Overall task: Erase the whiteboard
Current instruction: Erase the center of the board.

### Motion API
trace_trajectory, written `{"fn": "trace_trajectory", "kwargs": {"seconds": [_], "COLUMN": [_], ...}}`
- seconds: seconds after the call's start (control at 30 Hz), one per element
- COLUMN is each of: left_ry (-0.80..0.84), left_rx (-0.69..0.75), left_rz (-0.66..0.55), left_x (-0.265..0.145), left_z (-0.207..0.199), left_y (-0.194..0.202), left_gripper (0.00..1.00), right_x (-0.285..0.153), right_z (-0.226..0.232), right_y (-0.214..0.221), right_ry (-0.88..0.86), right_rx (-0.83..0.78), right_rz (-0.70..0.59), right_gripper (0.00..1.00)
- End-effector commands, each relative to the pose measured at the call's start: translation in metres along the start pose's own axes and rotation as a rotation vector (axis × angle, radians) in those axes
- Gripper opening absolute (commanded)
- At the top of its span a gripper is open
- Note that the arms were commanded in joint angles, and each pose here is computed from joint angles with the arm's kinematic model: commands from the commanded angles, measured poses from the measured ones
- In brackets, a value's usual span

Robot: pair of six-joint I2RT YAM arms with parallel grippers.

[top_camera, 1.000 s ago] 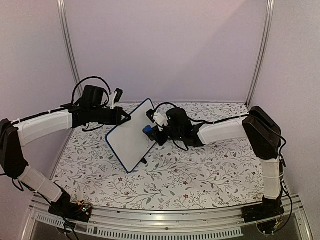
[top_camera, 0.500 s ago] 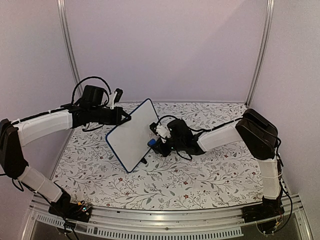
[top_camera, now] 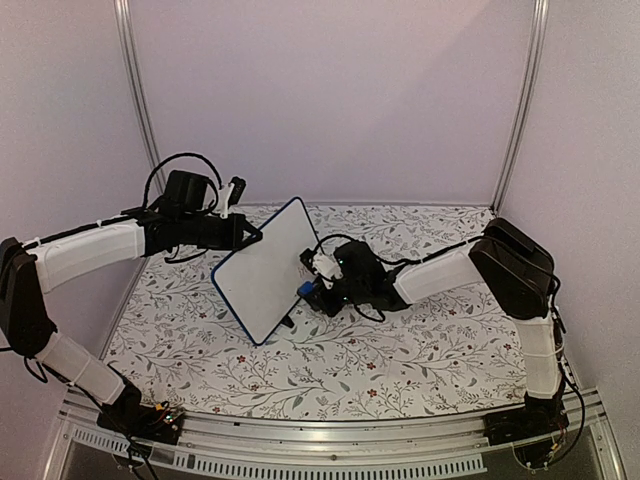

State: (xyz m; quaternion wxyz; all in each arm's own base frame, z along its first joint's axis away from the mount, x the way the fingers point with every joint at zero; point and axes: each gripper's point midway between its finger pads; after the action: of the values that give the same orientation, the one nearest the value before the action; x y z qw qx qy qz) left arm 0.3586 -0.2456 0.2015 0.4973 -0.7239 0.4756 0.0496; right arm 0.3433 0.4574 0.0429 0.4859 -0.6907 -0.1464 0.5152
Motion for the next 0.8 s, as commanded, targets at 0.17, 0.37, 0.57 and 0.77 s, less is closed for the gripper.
{"fn": "trace_trajectory", "kwargs": {"seconds": [0.17, 0.37, 0.57, 0.77], "left_ry": [0.028, 0.027, 0.027, 0.028], "left_rx": [-0.014, -0.013, -0.013, -0.012], "left_rz": [0.079, 0.080, 0.079, 0.076], "left_x": [0.008, 0.008, 0.008, 0.007], "left_z": [-0.005, -0.005, -0.005, -0.005], "left_y": [0.021, 0.021, 0.021, 0.020], "left_gripper": [0.00, 0.00, 0.00, 0.00], "right_x": [0.003, -0.023, -0.040, -0.023], "right_z": [0.003, -0.007, -0.021, -0.028], "right_y": [0.016, -0.054, -0.108, -0.103], "right_ry": [0.001, 0.055, 0.111, 0.109], "right_rx": [-0.005, -0.048, -0.075, -0.066], "right_rz": [0.062, -0.070, -0.173, -0.153], "right_gripper": [0.17, 0.16, 0.17, 0.17]}}
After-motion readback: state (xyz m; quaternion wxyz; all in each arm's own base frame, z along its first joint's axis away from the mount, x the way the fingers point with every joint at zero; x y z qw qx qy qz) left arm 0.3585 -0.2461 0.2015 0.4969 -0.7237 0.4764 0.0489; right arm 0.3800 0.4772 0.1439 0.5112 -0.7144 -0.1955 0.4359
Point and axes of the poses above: each gripper's point midway between its finger pads, its own x axis out along the fingers, its own z axis along the line the jaws close on, y = z × x, and after that the axes turned 5 degrees about -x, right-handed
